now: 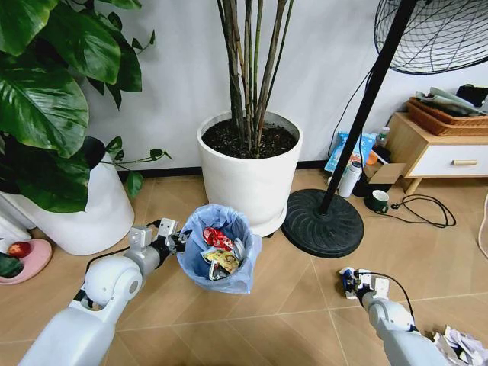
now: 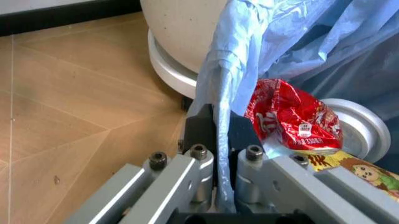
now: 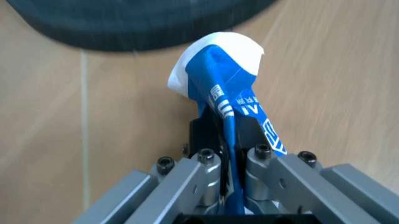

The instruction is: Pick up the trash bin and place the garbage on the floor into it.

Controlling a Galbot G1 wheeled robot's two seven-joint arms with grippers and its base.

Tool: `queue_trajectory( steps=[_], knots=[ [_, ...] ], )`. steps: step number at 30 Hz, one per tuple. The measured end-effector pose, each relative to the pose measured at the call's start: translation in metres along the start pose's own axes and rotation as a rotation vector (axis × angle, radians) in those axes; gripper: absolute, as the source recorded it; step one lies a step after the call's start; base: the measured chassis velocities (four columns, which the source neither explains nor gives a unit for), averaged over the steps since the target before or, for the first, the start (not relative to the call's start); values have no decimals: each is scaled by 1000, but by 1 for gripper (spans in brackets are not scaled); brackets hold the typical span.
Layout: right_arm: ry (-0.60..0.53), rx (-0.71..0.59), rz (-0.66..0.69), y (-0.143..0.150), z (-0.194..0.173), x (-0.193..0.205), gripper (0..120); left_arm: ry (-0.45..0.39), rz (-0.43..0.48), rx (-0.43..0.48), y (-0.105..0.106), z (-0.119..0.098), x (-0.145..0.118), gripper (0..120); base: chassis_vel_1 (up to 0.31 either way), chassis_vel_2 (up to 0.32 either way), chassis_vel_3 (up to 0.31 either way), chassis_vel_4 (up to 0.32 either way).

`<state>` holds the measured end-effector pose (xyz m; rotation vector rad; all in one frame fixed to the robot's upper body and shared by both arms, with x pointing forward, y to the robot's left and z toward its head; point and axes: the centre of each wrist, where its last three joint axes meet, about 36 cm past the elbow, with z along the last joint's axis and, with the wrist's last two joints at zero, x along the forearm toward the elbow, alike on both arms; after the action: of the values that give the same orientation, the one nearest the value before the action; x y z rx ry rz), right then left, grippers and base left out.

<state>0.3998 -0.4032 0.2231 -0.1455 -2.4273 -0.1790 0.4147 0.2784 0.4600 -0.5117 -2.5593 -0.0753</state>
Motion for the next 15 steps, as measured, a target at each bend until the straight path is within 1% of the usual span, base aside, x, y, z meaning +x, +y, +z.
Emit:
queue_trajectory(
  steps=[2,4,5,8,9,12,13,14,15],
  knots=[
    [-63,10,-23,6,-17,14,0,3,-1,0,0,1,1,0,0,0,0,0],
    [-100,24,-36,9,-28,22,0,4,-1,0,0,2,1,0,0,0,0,0],
    [-100,24,-36,9,-28,22,0,4,-1,0,0,2,1,0,0,0,0,0],
    [-209,73,-110,28,-65,51,0,5,2,0,-1,2,0,0,0,0,0,0],
    [-209,73,-110,28,-65,51,0,5,2,0,-1,2,0,0,0,0,0,0],
    [-302,114,-202,52,-103,83,0,6,7,-1,-2,3,-1,0,0,0,0,0],
    [-344,137,-254,66,-121,100,0,6,8,0,-3,3,-2,0,0,0,0,0],
    [-344,137,-254,66,-121,100,0,6,8,0,-3,3,-2,0,0,0,0,0],
    [-369,153,-290,75,-133,111,0,6,8,0,-3,3,-2,0,0,0,0,0]
  ],
)
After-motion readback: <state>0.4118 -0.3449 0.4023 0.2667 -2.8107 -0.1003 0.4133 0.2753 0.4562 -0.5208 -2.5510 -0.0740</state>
